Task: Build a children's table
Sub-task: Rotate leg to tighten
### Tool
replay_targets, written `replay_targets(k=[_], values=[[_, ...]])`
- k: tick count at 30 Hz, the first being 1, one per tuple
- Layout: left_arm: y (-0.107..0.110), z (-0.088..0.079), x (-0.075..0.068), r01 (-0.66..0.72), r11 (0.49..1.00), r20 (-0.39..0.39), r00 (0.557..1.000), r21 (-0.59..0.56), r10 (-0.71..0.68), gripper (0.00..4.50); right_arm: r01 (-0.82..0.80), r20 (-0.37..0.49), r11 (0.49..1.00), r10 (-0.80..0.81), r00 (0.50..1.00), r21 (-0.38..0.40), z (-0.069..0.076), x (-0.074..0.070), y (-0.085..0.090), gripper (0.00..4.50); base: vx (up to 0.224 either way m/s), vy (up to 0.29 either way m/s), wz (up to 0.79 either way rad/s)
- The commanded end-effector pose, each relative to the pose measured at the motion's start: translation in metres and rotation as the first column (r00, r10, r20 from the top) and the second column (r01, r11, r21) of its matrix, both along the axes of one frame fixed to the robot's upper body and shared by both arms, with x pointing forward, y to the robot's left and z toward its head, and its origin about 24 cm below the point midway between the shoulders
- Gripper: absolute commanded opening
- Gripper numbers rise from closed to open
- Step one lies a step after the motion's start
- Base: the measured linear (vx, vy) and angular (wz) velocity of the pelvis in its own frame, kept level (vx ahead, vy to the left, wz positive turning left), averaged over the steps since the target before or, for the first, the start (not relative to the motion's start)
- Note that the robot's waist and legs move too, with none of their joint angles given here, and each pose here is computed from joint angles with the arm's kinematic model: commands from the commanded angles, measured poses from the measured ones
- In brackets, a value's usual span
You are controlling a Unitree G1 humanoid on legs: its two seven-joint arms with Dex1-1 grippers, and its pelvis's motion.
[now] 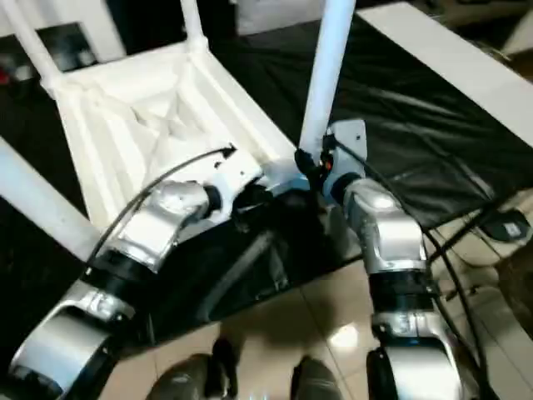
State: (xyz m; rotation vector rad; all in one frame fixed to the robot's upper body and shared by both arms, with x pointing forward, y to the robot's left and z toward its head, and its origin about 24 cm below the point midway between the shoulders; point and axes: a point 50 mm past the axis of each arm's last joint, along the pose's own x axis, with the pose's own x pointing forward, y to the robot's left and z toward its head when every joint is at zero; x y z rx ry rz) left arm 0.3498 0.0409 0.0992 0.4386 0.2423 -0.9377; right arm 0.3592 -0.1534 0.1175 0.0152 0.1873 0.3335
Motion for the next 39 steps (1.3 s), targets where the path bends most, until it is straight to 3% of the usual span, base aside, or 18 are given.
replay_targets(k=[1, 9, 12, 21, 31, 39], values=[[-0.023, 0.001, -0.012, 0.106, 0.994, -0.006, 0.994, -0.013, -0.106, 0.00, 0.017, -0.066, 1.000, -0.019, 0.998, -0.022, -0.018, -0.002, -0.001, 2.62, 0.004, 0.021, -0.34], [0.000, -0.004, -0.004, 0.057, 0.998, 0.007, 0.998, 0.025, -0.058, 0.00, -0.013, 0.030, 1.000, 0.012, 0.999, 0.024, -0.013, -0.011, -0.017, 3.20, -0.019, -0.015, 0.06], [0.012, -0.005, -0.002, 0.064, 0.997, 0.016, 0.998, 0.039, -0.065, 0.00, -0.045, 0.076, 0.999, 0.043, 0.996, 0.020, -0.008, -0.017, -0.031, 3.45, 0.017, -0.113, 0.14], [0.036, -0.008, 0.001, 0.144, 0.986, 0.004, 0.989, 0.080, -0.145, 0.00, -0.230, 0.126, 0.971, 0.236, 0.963, -0.067, 0.002, -0.035, -0.061, 4.23, 0.005, -0.025, 0.03], [0.050, -0.010, -0.009, 0.369, 0.924, -0.026, 0.929, 0.106, -0.368, 0.00, -0.423, 0.117, 0.899, 0.435, 0.893, -0.110, 0.017, -0.047, -0.078, 4.47, 0.000, 0.000, 0.00], [0.055, -0.012, -0.023, 0.538, 0.836, -0.058, 0.843, 0.106, -0.535, 0.00, -0.611, 0.026, 0.777, 0.621, 0.783, -0.154, 0.017, -0.053, -0.076, 4.47, 0.000, 0.000, 0.00]])
